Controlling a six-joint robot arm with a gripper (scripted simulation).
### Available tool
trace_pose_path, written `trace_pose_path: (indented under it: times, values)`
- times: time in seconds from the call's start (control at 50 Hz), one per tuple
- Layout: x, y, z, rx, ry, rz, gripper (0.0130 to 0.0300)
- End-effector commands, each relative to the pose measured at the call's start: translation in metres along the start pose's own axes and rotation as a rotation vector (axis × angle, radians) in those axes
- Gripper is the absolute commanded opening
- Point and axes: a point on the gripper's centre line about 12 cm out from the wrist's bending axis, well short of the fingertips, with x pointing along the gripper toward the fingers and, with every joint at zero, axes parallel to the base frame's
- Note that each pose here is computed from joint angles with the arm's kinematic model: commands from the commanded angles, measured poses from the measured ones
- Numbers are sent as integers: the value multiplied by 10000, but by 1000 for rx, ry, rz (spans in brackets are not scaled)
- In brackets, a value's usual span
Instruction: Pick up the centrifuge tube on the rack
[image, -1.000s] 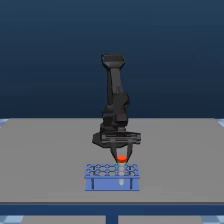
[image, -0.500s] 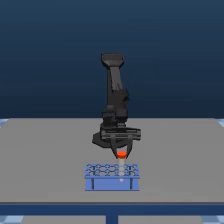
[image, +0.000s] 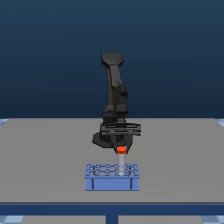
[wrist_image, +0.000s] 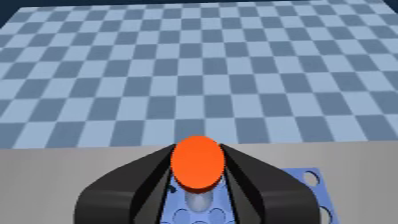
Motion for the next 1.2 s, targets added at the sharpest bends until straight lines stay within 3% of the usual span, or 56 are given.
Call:
trace_pose_path:
  times: [0.02, 1.2]
  values:
    - [-13, 8, 19, -21, 5, 6, 130]
    - [-178, 13, 307, -21, 5, 6, 130]
